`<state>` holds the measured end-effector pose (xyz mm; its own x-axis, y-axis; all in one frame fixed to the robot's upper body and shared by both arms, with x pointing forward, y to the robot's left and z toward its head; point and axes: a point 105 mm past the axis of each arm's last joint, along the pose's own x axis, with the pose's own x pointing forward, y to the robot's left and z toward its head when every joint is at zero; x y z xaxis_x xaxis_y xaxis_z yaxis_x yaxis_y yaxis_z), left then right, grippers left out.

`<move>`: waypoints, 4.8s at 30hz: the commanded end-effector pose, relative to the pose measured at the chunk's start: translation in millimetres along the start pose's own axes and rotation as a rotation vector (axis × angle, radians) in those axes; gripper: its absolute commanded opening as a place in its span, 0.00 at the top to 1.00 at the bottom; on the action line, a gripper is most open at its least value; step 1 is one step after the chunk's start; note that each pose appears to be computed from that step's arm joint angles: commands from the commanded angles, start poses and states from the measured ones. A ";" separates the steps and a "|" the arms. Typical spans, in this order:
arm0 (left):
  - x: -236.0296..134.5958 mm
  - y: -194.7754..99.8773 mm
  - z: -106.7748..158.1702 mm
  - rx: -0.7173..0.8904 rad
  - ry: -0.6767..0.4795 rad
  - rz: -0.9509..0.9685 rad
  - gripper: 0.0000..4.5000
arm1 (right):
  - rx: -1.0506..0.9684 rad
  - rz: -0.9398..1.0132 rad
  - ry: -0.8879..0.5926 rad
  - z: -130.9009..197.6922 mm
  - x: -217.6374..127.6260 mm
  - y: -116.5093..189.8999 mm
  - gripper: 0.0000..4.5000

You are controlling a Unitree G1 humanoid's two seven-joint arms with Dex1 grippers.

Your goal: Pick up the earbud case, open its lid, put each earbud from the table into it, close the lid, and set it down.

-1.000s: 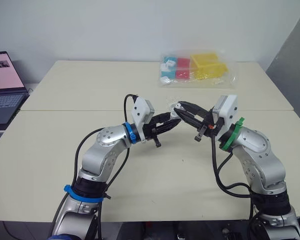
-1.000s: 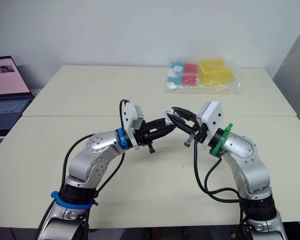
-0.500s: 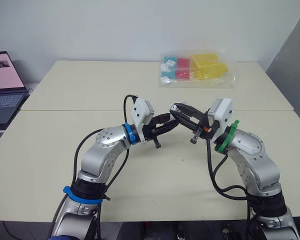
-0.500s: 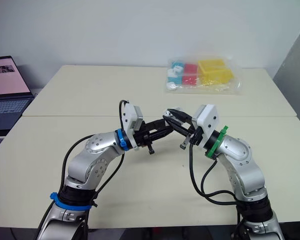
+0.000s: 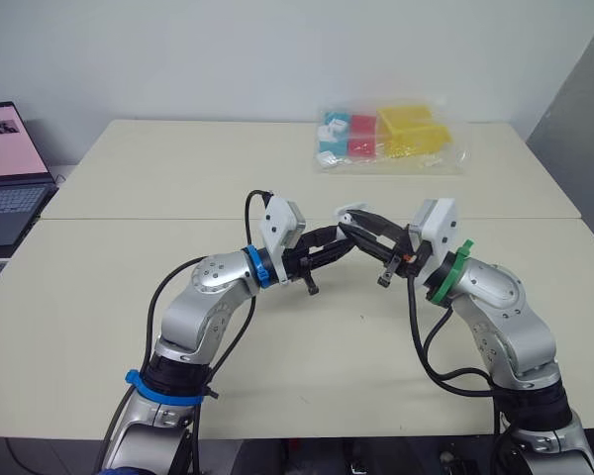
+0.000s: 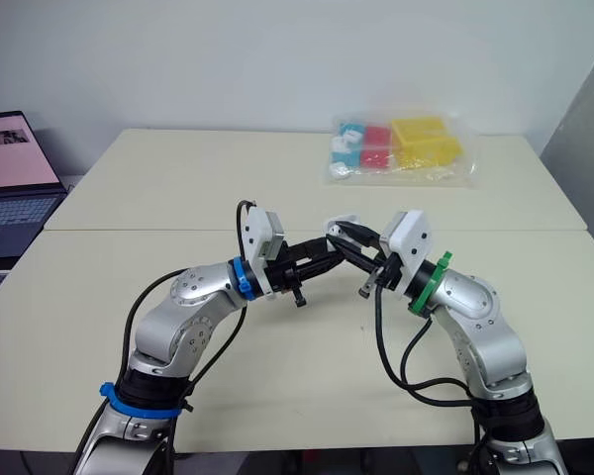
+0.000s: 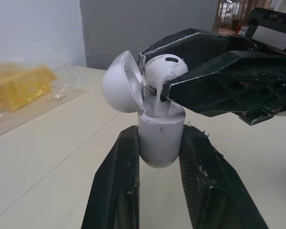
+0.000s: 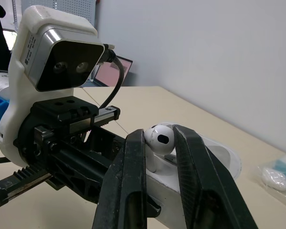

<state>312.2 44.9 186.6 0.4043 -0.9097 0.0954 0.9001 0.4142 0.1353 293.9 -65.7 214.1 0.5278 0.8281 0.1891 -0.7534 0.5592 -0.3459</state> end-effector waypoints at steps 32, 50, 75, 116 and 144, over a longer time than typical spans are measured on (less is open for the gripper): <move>-0.6 -9.4 11.8 0.054 -0.046 -0.044 0.83 | -0.179 0.067 0.092 64.9 -33.0 -53.5 0.12; 1.9 -27.8 8.6 0.071 -0.035 -0.160 0.83 | -0.149 0.396 0.375 36.4 13.4 -77.6 1.00; 3.1 -21.5 8.3 0.053 -0.043 -0.116 0.83 | -0.054 0.683 0.477 29.2 -11.1 -37.0 1.00; 12.2 -11.9 -102.1 -0.808 0.461 0.053 0.83 | -0.098 0.331 0.661 -33.0 -90.1 -9.2 1.00; -136.2 20.0 -34.5 0.049 0.581 0.004 0.00 | -0.130 0.463 0.626 -13.8 -90.7 -21.8 0.56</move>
<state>288.9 176.0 113.8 0.4606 -0.7326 -0.5012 0.8635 0.5005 0.0621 269.6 -150.7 180.8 0.3240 0.7778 -0.5385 -0.9305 0.1592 -0.3299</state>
